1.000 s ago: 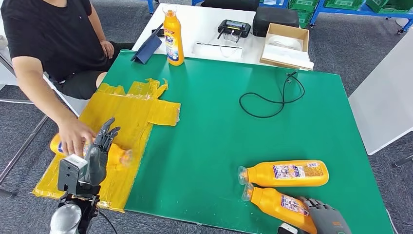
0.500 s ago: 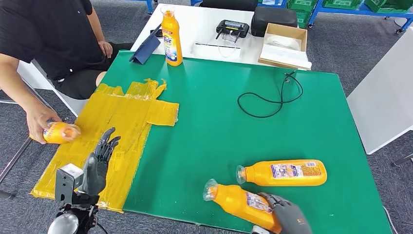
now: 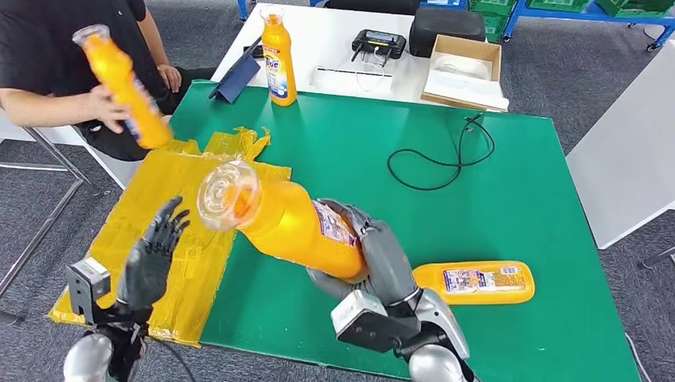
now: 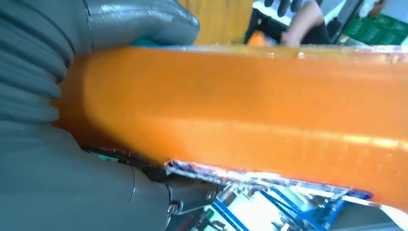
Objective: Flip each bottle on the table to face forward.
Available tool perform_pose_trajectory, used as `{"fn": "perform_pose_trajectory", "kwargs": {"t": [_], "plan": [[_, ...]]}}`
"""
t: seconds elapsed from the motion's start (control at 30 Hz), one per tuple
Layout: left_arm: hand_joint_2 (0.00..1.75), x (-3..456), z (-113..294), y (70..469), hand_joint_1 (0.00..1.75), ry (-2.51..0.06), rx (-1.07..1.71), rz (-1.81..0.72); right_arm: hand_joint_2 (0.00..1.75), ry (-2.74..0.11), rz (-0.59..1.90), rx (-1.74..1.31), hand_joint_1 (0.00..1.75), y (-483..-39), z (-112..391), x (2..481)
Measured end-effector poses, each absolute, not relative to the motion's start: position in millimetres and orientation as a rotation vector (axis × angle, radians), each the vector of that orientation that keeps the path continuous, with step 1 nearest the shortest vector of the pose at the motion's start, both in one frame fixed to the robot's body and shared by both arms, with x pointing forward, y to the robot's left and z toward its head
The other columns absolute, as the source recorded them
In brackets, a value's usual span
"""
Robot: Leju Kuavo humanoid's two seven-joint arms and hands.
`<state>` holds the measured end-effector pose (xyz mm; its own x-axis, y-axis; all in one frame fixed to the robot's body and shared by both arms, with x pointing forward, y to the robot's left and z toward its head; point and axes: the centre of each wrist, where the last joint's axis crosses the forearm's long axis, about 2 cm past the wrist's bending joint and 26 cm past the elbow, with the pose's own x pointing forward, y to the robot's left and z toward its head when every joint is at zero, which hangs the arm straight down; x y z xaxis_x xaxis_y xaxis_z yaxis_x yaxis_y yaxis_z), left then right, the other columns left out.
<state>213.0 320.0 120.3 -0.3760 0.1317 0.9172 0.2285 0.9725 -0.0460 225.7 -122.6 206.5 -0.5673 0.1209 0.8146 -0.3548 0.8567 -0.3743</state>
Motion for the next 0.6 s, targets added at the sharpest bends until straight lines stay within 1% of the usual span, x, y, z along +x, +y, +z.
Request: {"fn": "perform_pose_trajectory", "kwargs": {"t": [0.17, 0.3, 0.43, 0.6], "plan": [[1.75, 189, 127, 257, 0.0, -1.914, -0.345, -0.098, 1.75, -1.986, 0.652, 0.167, 1.75, -138, 175, 180], [1.75, 186, 144, 215, 0.0, -1.943, -0.465, -0.086, 1.75, -1.926, 0.721, 0.183, 1.75, -141, 160, 164], [1.75, 182, 153, 194, 0.0, -1.964, -0.577, -0.104, 1.75, -1.877, 0.785, 0.211, 1.75, -133, 148, 153], [1.75, 178, 158, 184, 0.0, -1.974, -0.636, -0.133, 1.75, -1.848, 0.816, 0.226, 1.75, -130, 141, 147]]}}
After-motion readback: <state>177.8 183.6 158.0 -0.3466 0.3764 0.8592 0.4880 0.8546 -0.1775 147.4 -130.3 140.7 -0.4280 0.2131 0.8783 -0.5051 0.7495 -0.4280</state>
